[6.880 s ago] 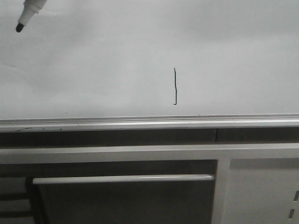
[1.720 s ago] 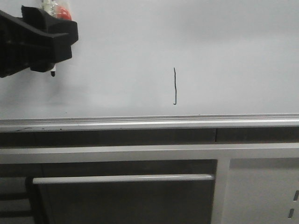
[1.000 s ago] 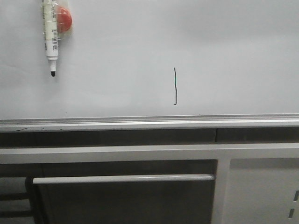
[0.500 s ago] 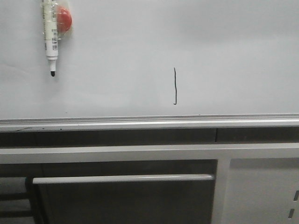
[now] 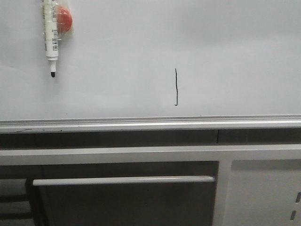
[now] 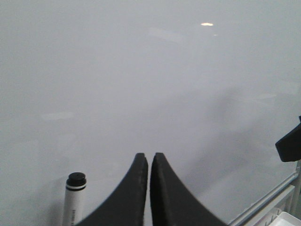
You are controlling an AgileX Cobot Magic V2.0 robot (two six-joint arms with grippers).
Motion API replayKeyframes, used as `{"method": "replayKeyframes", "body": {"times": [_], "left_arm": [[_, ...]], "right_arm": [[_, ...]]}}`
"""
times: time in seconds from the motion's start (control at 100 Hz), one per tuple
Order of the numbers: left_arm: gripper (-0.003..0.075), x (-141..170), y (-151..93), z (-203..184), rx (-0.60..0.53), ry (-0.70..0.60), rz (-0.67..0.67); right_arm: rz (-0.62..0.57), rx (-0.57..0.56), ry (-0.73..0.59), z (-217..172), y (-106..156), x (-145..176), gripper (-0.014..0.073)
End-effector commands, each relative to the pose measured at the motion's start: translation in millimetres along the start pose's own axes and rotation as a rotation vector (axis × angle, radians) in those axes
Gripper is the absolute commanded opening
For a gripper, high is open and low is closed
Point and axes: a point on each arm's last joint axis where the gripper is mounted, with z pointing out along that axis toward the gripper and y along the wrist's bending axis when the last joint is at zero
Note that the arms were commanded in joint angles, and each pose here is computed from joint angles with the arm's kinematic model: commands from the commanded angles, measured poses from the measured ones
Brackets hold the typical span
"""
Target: Write number 1 on whiteboard
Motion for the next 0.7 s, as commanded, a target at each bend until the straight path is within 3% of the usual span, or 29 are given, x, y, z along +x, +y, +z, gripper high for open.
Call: {"method": "replayKeyframes", "body": {"times": [0.0,0.03,0.24,0.38,0.57,0.69], "left_arm": [[-0.002,-21.6,-2.4,2.5,0.013,-0.072,0.013],[-0.002,-23.2,-3.3,3.0,0.022,-0.065,0.017],[-0.002,-35.9,-12.2,6.4,0.115,0.002,0.077],[-0.002,-42.5,-16.9,7.1,0.166,0.036,0.095],[-0.002,-29.6,-22.8,4.4,0.258,0.177,0.131],[-0.002,-24.2,-21.7,0.0,0.247,0.162,0.126]], "right_arm": [[0.003,0.006,-0.071,-6.3,3.4,-12.5,0.0027],[0.002,0.013,-0.077,-6.8,3.1,-13.0,-0.0066],[-0.029,0.145,-0.227,-26.1,3.8,-25.4,-0.005],[-0.118,0.248,-0.34,-54.5,14.8,-29.9,-0.005],[-0.171,0.336,-0.445,-82.8,29.2,-7.2,-0.005],[-0.171,0.366,-0.477,-90.7,34.2,18.9,-0.005]]}}
